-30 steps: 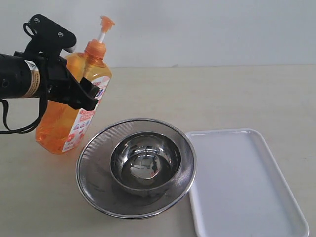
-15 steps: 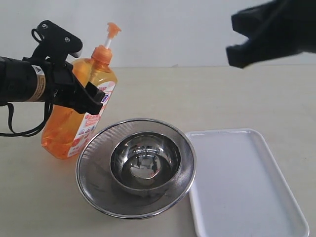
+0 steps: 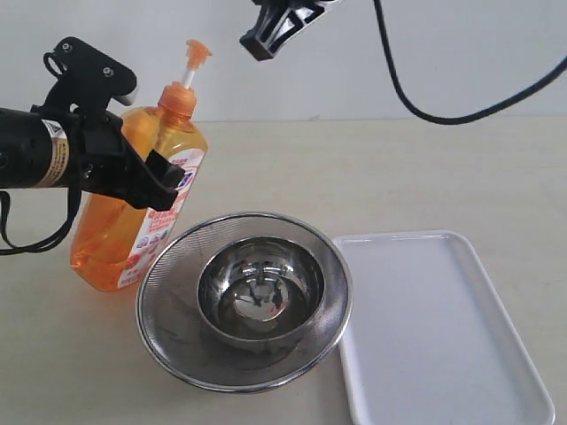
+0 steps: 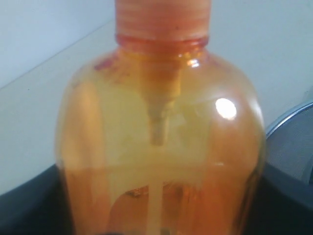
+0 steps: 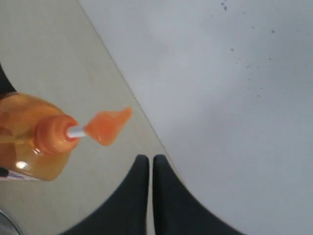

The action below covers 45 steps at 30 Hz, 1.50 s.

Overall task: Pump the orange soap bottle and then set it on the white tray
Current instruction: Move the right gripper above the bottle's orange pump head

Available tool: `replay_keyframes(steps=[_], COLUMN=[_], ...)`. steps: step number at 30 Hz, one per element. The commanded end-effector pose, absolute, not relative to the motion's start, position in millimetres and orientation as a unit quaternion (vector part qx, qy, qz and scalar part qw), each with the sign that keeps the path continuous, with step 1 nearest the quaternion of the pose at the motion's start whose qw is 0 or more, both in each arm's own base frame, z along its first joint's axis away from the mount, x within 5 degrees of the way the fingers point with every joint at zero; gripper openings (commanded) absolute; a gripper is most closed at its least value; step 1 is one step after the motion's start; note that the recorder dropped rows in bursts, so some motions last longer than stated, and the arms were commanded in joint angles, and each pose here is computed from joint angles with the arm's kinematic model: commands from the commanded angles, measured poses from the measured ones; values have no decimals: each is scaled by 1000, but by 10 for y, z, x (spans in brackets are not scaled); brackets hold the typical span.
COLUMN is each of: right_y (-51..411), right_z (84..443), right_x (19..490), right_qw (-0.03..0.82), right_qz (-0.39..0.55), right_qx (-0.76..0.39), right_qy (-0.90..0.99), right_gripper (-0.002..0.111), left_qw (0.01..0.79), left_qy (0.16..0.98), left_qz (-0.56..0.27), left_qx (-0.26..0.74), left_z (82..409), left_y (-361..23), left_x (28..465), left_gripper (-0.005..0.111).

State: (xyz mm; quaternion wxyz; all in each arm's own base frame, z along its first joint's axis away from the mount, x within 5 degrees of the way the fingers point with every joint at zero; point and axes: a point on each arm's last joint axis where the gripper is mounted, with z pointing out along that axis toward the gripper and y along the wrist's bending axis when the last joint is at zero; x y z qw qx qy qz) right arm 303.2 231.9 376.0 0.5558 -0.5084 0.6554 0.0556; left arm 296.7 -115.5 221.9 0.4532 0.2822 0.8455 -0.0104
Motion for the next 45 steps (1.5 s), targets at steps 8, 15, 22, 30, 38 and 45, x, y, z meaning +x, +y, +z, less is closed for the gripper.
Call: replay_keyframes(steps=[8, 15, 22, 30, 38, 45], right_y=[2557, 2607, 2641, 2663, 2543, 2519], right_z=[3705, 3576, 3593, 3543, 3447, 3430], right_x=[3174, 3248, 3318, 3394, 3494, 3512], right_qw=[545, 537, 545, 534, 510, 505], right_qz=[66, 51, 44, 39, 41, 39], right_qx=[-574, -593, -592, -606, -610, -613], right_qy=[608, 598, 592, 588, 605, 606], right_gripper=[0, 0, 0, 0, 0, 0], left_qw=[459, 465, 465, 465, 465, 463], left_qy=[809, 790, 791, 790, 790, 788], left_qz=[12, -9, -5, -8, -11, -18], left_qx=[367, 399, 397, 399, 400, 404], left_z=[2273, 2337, 2337, 2337, 2336, 2335], left_y=[-1194, -1268, -1261, -1267, -1272, -1284], left_x=[2942, 2949, 2953, 2949, 2946, 2938], left_gripper=[5, 5, 5, 5, 5, 5])
